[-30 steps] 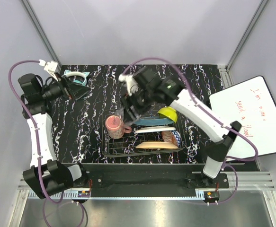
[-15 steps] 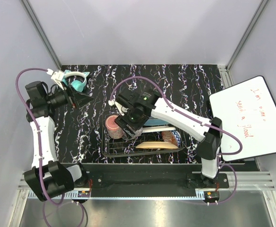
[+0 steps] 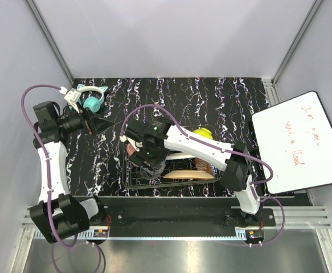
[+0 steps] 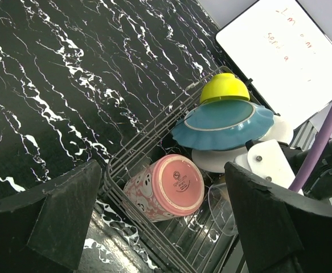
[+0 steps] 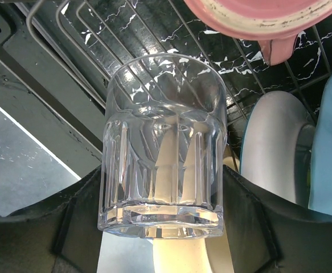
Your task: Load the mixed dishes into the dish rack
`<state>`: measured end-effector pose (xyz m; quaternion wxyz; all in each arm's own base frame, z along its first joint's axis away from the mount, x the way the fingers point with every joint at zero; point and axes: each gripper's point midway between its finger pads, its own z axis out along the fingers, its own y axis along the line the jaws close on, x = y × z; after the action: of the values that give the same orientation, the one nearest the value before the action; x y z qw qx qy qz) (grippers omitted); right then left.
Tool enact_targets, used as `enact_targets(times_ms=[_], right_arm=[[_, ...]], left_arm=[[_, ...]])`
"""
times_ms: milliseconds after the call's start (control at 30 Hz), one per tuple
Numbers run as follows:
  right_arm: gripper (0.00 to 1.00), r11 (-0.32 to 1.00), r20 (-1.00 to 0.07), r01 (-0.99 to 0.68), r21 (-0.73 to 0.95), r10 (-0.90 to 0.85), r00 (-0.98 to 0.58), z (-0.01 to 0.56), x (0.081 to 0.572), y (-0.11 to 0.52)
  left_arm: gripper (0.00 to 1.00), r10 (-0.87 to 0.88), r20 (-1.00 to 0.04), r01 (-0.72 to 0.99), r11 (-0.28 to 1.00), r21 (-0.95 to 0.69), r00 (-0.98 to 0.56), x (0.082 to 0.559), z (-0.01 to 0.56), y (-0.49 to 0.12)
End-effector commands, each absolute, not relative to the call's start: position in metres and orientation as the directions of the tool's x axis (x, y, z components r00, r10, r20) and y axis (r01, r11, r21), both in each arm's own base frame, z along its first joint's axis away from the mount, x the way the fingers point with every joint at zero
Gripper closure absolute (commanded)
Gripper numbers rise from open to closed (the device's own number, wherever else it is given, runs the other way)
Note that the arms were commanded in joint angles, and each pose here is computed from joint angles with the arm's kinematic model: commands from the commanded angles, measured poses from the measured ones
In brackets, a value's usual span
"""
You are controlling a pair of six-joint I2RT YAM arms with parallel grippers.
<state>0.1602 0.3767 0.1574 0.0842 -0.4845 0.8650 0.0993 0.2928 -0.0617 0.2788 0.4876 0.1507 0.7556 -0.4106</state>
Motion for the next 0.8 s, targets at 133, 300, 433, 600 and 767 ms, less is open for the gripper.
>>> enact_targets(times_ms=[133,300,433,600,767], right_arm=[[1.00,0.489,-0.240,-0.869,0.078,-0.837,-0.492,0.140,0.170,0.393],[1.00,0.482,-0.221,-0.874,0.060,-0.848,-0.482,0.121,0.178,0.402],[1.00,0.475,-0.233,-0.879,0.054,-0.850,-0.473,0.116,0.182,0.408],[0.64,0.472,-0.256,-0.880,0.054,-0.845,-0.469,0.113,0.184,0.414],[0.44,0.449,-0.286,-0.892,0.046,-0.850,-0.443,0.114,0.186,0.413]], left_arm=[[0.07,-0.133,-0.898,0.687,0.600,-0.409,-0.419,0.284,0.279,-0.066],[0.07,-0.128,-0.895,0.682,0.604,-0.413,-0.428,0.285,0.268,-0.065],[0.07,-0.136,-0.879,0.662,0.608,-0.438,-0.456,0.290,0.258,-0.062],[0.07,-0.132,-0.876,0.656,0.614,-0.439,-0.463,0.292,0.252,-0.061],[0.07,-0.132,-0.875,0.652,0.617,-0.440,-0.466,0.292,0.250,-0.060]])
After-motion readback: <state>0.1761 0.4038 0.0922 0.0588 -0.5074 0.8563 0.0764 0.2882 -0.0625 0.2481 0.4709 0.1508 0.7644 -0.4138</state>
